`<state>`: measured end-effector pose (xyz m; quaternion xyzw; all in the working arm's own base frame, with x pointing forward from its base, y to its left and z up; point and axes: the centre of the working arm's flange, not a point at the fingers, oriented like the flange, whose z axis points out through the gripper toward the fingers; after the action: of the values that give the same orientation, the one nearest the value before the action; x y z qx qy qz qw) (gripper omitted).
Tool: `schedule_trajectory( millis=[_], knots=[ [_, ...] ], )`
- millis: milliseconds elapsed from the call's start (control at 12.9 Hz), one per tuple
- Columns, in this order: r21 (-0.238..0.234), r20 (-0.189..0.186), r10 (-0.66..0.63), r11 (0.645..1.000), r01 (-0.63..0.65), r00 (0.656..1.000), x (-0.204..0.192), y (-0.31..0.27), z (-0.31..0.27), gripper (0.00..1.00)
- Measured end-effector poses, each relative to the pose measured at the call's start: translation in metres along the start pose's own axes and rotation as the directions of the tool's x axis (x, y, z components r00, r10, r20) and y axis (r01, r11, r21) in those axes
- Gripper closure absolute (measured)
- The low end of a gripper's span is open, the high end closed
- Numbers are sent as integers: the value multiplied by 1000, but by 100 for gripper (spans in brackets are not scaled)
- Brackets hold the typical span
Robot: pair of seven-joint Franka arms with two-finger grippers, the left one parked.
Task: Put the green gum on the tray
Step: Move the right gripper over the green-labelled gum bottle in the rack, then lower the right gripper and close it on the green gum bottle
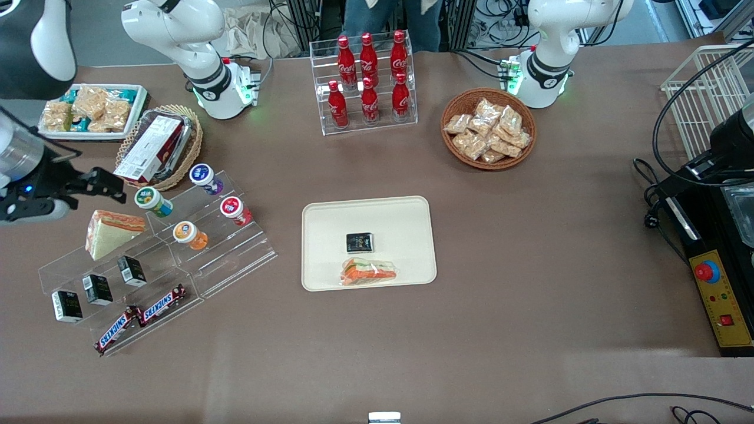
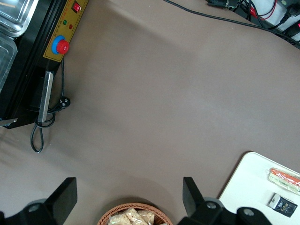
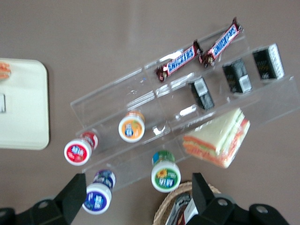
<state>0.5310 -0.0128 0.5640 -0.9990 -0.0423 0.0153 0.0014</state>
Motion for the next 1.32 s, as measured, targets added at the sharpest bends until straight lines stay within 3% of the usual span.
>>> schedule_trajectory(
  millis=[233, 388, 932, 1320],
  knots=[
    [4, 24, -29, 1000, 29, 999, -31, -3, 27, 0],
    [-20, 29, -57, 998, 58, 998, -43, -1, 45, 0],
    [-36, -10, -134, 990, 134, 991, -61, 7, 110, 0],
    [-28, 1, -147, 989, 146, 989, -72, 12, 138, 0]
  ],
)
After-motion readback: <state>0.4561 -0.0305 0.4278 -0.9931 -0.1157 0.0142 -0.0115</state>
